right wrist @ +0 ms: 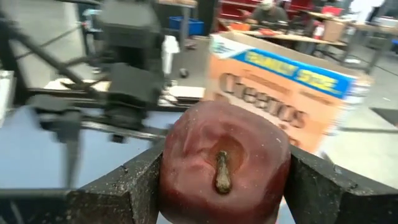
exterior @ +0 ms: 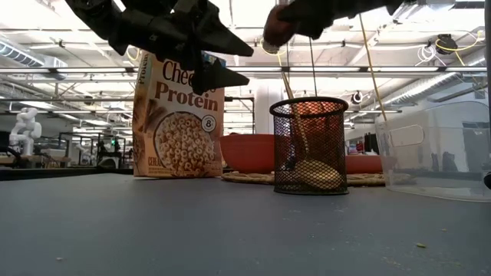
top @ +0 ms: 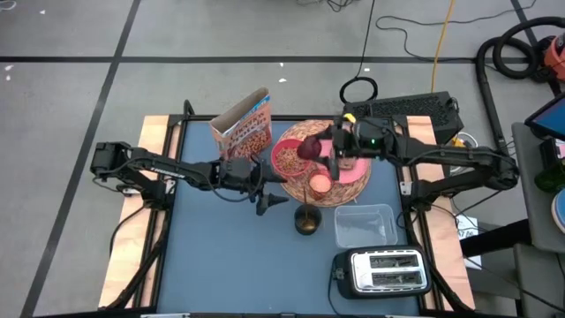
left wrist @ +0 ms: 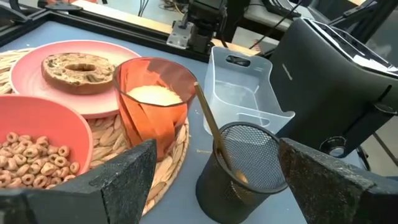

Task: Arrange a breakfast setting
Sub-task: Put the red apple on the top center of the brown woven mat

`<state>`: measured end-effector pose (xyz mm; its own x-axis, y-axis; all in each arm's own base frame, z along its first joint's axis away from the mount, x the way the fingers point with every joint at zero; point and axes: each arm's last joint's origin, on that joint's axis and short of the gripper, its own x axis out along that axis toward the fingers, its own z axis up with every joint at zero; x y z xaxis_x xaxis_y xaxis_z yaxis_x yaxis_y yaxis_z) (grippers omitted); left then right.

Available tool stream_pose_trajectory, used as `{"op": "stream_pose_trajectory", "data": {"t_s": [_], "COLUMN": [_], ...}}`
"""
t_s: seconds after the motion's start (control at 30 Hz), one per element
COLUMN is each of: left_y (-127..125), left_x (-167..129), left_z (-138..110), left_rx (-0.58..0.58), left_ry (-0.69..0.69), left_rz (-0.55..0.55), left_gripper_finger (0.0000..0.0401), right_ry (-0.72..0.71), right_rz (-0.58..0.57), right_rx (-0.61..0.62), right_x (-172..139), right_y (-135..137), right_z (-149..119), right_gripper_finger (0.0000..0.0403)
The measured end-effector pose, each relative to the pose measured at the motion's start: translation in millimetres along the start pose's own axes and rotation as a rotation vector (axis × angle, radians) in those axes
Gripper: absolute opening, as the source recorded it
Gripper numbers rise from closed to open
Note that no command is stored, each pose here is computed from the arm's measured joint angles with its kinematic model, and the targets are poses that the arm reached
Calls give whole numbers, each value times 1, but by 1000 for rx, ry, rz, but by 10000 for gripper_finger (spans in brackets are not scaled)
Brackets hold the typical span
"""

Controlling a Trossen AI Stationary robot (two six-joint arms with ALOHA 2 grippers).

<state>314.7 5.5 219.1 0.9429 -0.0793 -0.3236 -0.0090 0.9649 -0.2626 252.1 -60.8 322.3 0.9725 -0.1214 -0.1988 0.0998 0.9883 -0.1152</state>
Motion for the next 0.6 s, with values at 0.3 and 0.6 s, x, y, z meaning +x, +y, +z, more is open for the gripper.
{"op": "stream_pose_trajectory", "data": {"t_s": [0.3,0.6], "left_y": [0,0], "left_x": [0,0], "left_z": [0,0], "left_rx": [5,7], "left_ry": [-5,-5], "left_rz": [-2,-2], "left_gripper_finger": [337,337], "right_ry": [81,231], "right_rz": [-222,-343], "right_rx": [112,286], "right_x": [-1,18], "right_y": [-62,-106], "right_z": [-20,-66], "right_gripper_finger": [259,260]}}
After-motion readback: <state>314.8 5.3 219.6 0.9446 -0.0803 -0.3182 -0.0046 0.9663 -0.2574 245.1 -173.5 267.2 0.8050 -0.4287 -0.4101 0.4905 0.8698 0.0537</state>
